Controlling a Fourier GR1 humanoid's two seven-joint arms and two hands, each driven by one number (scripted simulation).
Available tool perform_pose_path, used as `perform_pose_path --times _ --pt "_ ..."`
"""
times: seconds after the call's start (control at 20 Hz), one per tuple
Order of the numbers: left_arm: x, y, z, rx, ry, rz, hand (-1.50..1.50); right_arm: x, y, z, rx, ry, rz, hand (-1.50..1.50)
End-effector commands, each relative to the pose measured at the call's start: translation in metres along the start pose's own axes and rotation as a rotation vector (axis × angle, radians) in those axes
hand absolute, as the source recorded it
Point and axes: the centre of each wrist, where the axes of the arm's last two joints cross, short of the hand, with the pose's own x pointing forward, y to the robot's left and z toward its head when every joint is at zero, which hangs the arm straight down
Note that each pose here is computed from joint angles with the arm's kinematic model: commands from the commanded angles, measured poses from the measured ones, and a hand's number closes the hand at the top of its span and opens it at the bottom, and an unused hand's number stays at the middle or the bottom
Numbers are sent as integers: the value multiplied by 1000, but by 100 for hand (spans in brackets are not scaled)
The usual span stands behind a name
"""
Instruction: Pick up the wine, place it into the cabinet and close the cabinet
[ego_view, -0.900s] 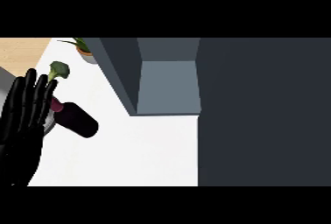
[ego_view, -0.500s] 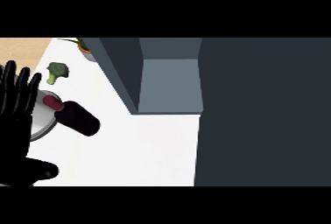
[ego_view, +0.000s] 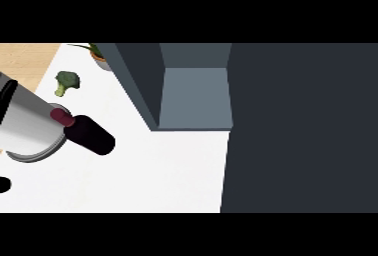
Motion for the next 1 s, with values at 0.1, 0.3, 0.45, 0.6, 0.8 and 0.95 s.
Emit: perform_pose_path --times 0.1,0.3,0.45,0.6,0.8,0.95 --pt "51 -22 11 -7 33 41 -150 31 12 11 9 -2 -44 -150" --pt "53 -16 16 30 32 35 -150 51 22 18 17 -7 -45 -150" --pt "52 -15 15 27 23 41 -150 57 25 29 28 -6 -44 -150" --pt "73 -10 13 37 30 58 -150 61 24 28 19 -6 -44 -150" --pt "75 -9 19 43 21 41 -150 71 31 31 25 -10 -58 -150" --pt "79 -5 30 66 23 13 -150 67 38 33 -14 -2 -75 -150"
